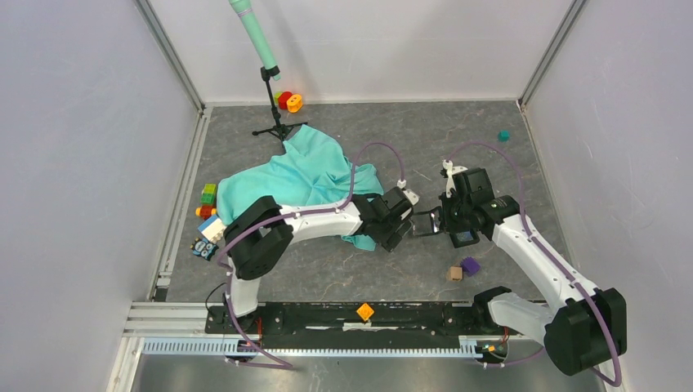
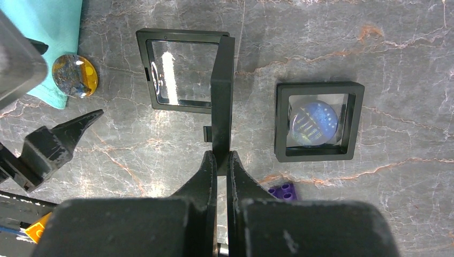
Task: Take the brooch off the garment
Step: Pick up the brooch from the center of the board.
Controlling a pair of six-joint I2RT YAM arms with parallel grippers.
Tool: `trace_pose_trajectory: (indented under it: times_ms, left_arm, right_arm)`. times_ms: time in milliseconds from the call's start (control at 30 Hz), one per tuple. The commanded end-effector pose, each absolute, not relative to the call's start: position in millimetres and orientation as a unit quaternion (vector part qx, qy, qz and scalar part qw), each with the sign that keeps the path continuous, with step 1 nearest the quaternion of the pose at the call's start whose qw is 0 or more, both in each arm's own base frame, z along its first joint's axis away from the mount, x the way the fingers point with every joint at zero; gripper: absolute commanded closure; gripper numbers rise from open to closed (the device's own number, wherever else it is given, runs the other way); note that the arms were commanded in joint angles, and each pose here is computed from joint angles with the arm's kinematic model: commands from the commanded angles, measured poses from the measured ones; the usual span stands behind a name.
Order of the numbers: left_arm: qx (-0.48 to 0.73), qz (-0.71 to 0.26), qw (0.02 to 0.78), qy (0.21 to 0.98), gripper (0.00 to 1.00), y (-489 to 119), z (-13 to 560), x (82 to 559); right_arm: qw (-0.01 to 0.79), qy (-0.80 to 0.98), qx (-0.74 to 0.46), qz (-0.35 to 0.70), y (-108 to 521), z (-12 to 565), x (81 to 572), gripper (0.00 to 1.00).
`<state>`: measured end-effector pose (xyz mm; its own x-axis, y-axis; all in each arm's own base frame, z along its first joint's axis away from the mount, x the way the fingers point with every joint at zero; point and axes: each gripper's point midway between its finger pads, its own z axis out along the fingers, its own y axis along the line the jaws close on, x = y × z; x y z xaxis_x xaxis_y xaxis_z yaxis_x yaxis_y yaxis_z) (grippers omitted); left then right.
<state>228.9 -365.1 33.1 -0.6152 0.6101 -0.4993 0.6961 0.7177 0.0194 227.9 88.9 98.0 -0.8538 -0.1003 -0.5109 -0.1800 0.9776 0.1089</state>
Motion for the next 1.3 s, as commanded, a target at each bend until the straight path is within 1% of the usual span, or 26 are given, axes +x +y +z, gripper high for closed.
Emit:
trace_pose_trajectory:
  times_ms: [0,233,433,500,567,733,800,1000,1133,1267]
  left_arm:
    - [0.379,-0.076,0.244,0.889,0.22,-370.2,34.7,233.8]
    - [0.372,-0.063,0.232,0.896,0.27,-366.2,26.3,233.7]
    - [0.373,-0.050,0.231,0.897,0.38,-360.3,24.0,234.5]
    - [0.374,-0.047,0.234,0.896,0.44,-359.9,24.8,235.4]
    - [0.373,-0.038,0.236,0.896,0.48,-357.8,24.0,237.9]
    - [0.374,-0.034,0.240,0.895,0.51,-358.0,26.8,240.5]
    - [0.370,-0.055,0.253,0.892,0.51,-361.9,33.8,238.7]
    - [0.363,-0.174,0.296,0.866,0.53,-379.8,69.5,233.1]
    - [0.379,-0.200,0.339,0.837,0.53,-380.7,85.1,233.0]
    - [0.401,-0.223,0.355,0.814,0.52,-385.0,89.9,229.0]
  right_arm:
    - [0.278,0.955,-0.069,0.075,87.3,103.5,231.8,1.00]
    - [0.278,0.955,-0.070,0.075,86.9,103.0,231.1,1.00]
    - [0.276,0.956,-0.070,0.076,87.3,101.9,230.7,1.00]
    - [0.273,0.956,-0.071,0.077,87.7,100.7,230.0,1.00]
    - [0.272,0.956,-0.072,0.079,88.6,100.4,229.5,1.00]
    - [0.268,0.958,-0.067,0.073,86.2,97.1,228.6,1.00]
    - [0.262,0.960,-0.065,0.075,86.9,92.9,226.8,1.00]
    - [0.234,0.962,-0.081,0.116,103.7,83.8,220.6,1.00]
    - [0.205,0.961,-0.101,0.157,120.0,78.8,213.0,1.00]
    - [0.197,0.958,-0.110,0.176,130.6,78.5,211.0,1.00]
